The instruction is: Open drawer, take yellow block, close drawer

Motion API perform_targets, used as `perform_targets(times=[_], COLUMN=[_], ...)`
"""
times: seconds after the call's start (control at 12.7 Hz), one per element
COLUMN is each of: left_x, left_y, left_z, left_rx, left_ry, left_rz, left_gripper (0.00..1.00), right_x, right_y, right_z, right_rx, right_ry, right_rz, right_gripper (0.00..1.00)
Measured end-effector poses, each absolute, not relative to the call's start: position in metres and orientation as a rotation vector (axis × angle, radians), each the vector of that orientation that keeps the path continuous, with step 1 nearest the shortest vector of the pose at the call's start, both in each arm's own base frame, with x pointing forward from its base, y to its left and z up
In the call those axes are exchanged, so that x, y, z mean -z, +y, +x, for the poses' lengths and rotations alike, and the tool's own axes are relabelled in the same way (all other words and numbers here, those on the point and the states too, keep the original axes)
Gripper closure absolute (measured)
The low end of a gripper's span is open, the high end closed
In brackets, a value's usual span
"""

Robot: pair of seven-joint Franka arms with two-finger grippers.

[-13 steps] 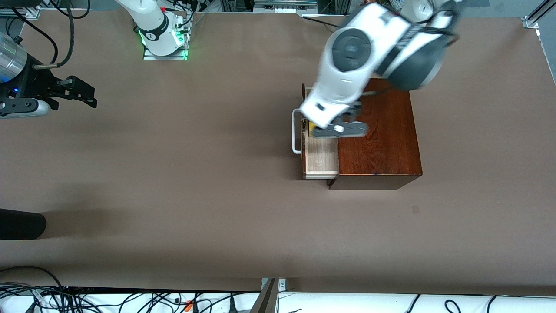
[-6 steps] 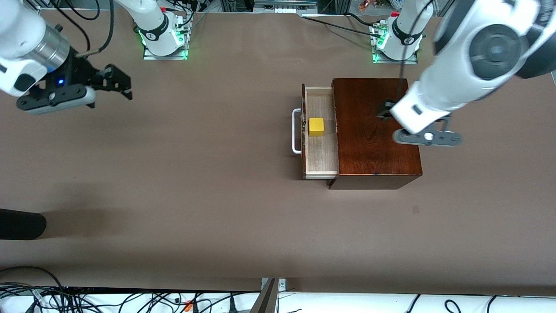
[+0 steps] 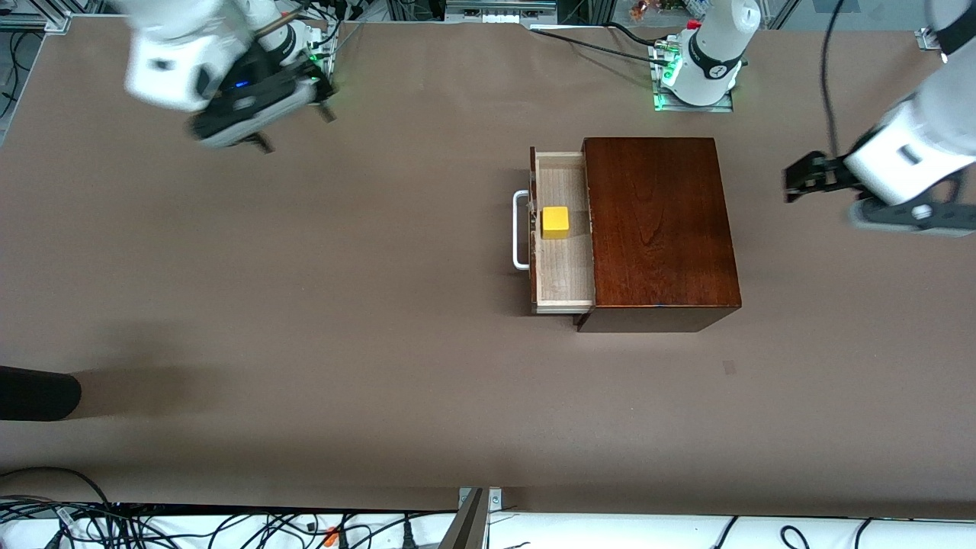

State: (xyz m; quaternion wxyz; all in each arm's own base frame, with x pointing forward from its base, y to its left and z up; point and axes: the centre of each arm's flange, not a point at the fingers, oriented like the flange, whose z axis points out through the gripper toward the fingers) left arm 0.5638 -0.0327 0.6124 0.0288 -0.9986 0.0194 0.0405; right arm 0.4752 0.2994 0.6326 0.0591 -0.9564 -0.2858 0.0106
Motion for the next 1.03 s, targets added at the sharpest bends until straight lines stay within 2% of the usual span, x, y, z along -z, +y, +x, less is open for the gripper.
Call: perform_targets(times=[0.32,0.63,1.03], left_x=[-0.596,-0.590,-0.592], left_y=[0.010,-0.001,-0.002], left_z=[0.536,0.537,0.538], left_rx=[-0.155,-0.173,-0.165], left_ry=[0.061,0.072,0.076], left_rz=[-3.095,-3.154,-3.154], left_gripper=[0.00,0.00,0.00], right_x=[-0.600,-0.513,-0.437], right_y=[0.400,0.509,0.597], right_z=[0.442,0.410,0.412], right_rx=[0.050,0.139,0.198], right_ry=[-1.176,-1.671,-1.938], right_rz=[-2.782,-2.604,-2.487], right_gripper=[0.00,0.00,0.00])
